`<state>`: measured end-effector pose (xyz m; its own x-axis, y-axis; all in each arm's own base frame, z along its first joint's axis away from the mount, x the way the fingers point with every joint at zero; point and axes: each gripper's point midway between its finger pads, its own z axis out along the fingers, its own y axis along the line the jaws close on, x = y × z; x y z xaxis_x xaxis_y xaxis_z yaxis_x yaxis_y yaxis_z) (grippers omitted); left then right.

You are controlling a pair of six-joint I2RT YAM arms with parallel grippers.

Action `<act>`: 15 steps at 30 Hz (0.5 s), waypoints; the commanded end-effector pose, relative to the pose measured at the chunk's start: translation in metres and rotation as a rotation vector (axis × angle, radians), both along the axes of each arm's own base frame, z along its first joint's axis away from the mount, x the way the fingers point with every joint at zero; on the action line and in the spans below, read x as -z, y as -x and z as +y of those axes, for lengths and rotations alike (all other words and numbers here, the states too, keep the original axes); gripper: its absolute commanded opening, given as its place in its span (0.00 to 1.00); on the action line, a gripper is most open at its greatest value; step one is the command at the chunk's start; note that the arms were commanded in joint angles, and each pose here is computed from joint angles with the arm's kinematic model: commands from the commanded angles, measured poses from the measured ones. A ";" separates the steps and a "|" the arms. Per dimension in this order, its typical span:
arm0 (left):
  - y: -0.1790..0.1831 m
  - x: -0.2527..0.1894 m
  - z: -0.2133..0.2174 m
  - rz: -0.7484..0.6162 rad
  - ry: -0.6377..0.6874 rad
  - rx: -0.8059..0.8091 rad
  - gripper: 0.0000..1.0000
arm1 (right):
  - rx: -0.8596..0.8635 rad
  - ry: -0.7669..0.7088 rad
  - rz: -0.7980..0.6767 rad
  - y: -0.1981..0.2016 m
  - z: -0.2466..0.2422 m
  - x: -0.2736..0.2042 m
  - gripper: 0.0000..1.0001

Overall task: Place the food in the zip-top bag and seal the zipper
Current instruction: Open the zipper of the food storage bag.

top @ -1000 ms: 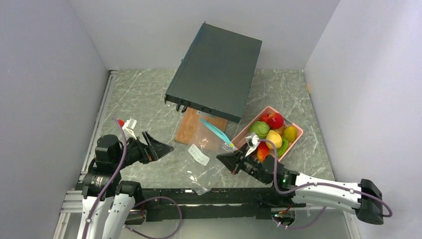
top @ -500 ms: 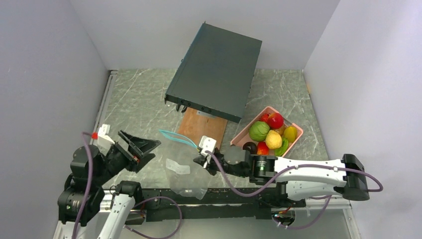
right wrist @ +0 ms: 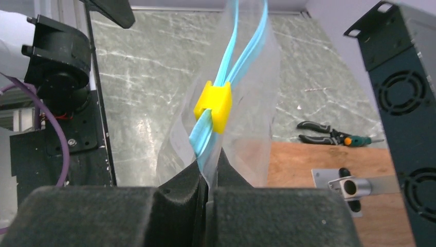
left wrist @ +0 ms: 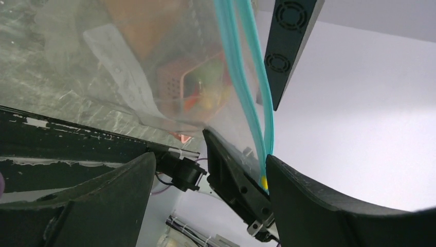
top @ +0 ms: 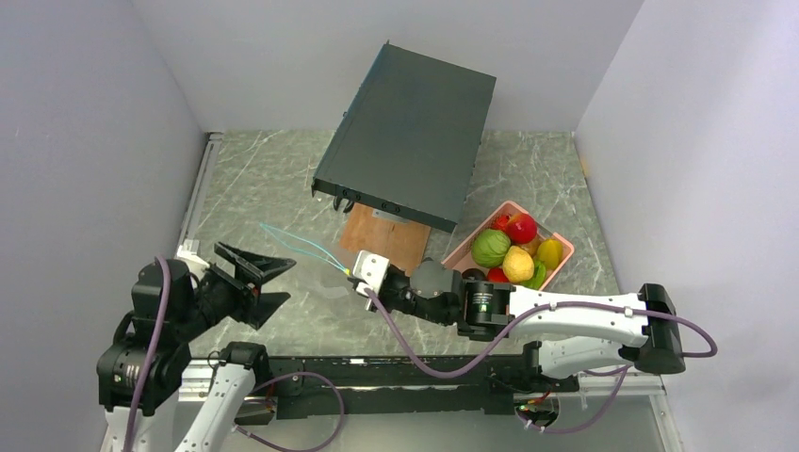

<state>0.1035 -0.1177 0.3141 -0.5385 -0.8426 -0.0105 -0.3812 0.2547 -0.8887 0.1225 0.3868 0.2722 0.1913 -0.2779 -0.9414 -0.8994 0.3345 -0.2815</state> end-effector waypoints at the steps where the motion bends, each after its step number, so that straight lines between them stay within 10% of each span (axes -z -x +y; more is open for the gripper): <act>1: -0.005 -0.012 0.003 0.136 0.128 -0.122 0.82 | 0.000 -0.044 -0.077 -0.004 0.006 -0.032 0.00; 15: -0.016 0.038 -0.002 0.186 0.182 -0.129 0.57 | -0.011 -0.050 -0.031 -0.001 0.017 -0.009 0.00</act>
<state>0.1112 -0.1175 0.2748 -0.5158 -0.8555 0.0445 -0.4589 0.2321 -0.8576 0.1263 0.3962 0.2610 0.2199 -0.3094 -0.9251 -0.8912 0.3219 -0.3195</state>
